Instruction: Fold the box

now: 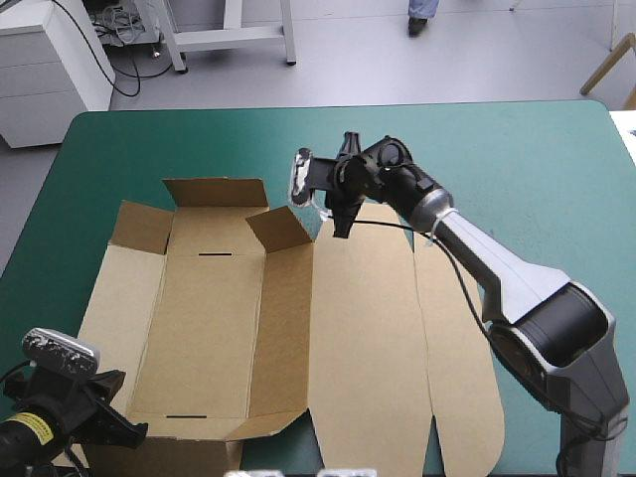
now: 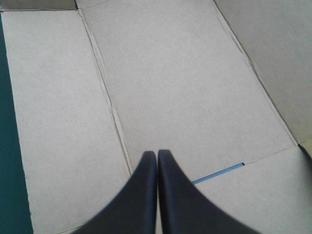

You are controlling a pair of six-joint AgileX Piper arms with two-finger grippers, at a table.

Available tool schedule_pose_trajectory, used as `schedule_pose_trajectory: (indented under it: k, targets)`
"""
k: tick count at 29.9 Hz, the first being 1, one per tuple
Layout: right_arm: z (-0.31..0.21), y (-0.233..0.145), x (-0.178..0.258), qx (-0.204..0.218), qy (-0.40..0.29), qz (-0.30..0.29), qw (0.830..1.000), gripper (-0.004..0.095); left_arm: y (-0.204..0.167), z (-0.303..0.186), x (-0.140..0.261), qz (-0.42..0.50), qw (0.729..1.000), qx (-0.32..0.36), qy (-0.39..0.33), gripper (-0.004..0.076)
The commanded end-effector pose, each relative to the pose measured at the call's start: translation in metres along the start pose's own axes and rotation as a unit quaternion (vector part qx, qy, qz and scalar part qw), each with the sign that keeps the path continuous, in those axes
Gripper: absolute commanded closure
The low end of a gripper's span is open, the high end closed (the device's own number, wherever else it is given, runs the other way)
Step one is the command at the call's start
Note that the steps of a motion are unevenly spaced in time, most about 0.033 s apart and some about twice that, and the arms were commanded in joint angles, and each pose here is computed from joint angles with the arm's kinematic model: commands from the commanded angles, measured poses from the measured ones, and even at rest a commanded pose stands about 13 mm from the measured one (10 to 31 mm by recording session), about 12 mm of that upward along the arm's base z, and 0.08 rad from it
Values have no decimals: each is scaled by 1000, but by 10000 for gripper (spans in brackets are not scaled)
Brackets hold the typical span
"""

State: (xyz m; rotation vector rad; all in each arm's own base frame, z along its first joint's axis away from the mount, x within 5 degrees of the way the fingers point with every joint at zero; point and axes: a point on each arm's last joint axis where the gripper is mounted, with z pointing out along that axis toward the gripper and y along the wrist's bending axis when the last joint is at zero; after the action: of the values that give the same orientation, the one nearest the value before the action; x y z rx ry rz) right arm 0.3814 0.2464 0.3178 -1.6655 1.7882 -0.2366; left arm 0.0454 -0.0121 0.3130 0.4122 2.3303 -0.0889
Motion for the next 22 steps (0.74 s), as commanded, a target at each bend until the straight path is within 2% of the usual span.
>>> schedule_pose_trajectory:
  k: [1,4,8,9,14,18,22]
  targets:
    - [-54,-29,26,37,24,74,996,674,1,-6,-11,-4,999,-2,-37,734]
    - [-70,-38,58,17,71,141,987,769,1,-6,-11,-4,999,-2,-37,734]
    - [-99,-54,105,4,91,260,961,885,1,-6,-11,-4,999,-2,-37,734]
    - [-108,-56,117,-2,95,292,952,905,1,-6,-11,-4,999,-2,-37,734]
    - [-158,-63,163,36,70,436,897,918,1,-6,-11,-5,999,-1,-37,734]
    - [-198,-49,197,78,84,509,853,918,0,-6,-11,-5,999,0,-35,734]
    - [-232,-18,225,109,107,569,808,922,0,-6,-10,-5,1000,0,-30,734]
